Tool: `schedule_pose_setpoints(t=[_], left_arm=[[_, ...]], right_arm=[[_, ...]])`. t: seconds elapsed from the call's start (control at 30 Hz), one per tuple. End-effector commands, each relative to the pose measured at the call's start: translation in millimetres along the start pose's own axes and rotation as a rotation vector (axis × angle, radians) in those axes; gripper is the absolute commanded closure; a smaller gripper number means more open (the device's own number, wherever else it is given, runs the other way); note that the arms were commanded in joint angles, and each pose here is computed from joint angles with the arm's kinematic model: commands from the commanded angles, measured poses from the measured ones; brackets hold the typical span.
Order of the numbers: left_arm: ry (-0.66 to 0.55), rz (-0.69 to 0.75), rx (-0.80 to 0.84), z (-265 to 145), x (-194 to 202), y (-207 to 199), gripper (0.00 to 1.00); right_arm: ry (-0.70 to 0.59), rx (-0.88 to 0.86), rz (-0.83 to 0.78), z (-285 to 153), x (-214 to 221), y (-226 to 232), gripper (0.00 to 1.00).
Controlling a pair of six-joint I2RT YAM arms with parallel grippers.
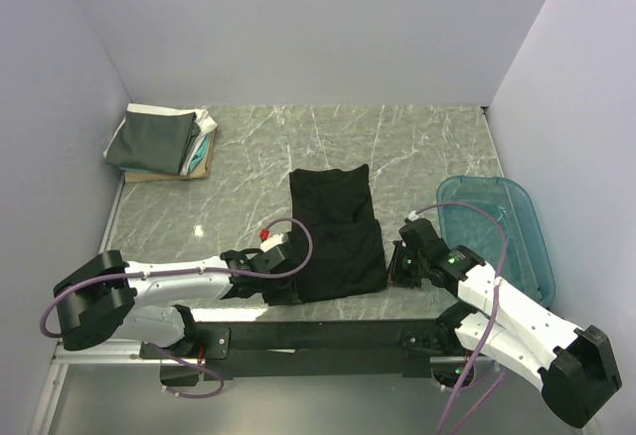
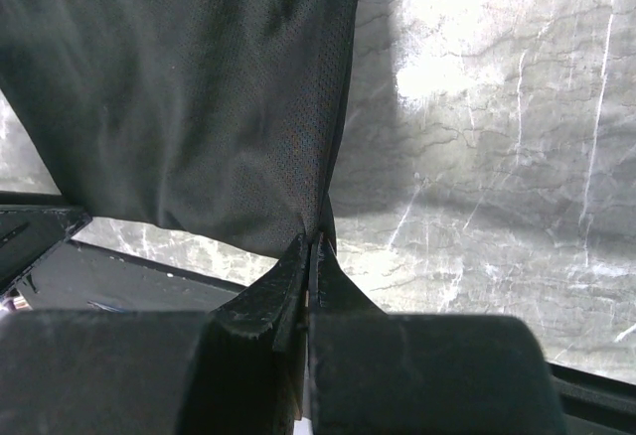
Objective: Fold and stack the t-shirts
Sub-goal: Fold the tshirt
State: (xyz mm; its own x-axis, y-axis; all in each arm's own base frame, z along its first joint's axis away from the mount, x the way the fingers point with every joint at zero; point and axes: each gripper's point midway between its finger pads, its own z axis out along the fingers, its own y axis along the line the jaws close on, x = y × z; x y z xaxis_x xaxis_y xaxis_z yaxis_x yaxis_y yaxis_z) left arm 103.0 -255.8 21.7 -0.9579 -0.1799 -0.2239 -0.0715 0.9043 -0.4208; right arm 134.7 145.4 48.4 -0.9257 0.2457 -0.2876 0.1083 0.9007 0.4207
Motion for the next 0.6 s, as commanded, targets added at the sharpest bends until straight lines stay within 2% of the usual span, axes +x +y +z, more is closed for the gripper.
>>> schedule_pose_setpoints(t=[0.0,0.27,0.37,0.43,0.57], left_arm=[[0.019,0.016,0.016,6.9,4.7,-4.0,0.65],[-0.003,0.002,-0.077,17.5,2.1,12.3,0.67],[-0.022,-0.008,-0.136,17.5,-1.8,21.1,0.80],[-0.033,-0.009,-0.160,16.1,-3.5,26.2,0.99],[-0.057,-0.001,-0.173,7.4,-9.0,27.6,0.99]], right_arm=[[-0.010,-0.017,-0.005,2.3,-0.1,1.9,1.00],[-0.012,-0.027,-0.004,3.1,1.2,1.6,1.00],[-0.009,-0.026,-0.003,3.3,2.8,0.3,1.00],[-0.010,-0.029,-0.002,2.9,2.7,0.9,1.00],[-0.012,-0.023,0.001,0.9,2.7,-0.2,1.00]])
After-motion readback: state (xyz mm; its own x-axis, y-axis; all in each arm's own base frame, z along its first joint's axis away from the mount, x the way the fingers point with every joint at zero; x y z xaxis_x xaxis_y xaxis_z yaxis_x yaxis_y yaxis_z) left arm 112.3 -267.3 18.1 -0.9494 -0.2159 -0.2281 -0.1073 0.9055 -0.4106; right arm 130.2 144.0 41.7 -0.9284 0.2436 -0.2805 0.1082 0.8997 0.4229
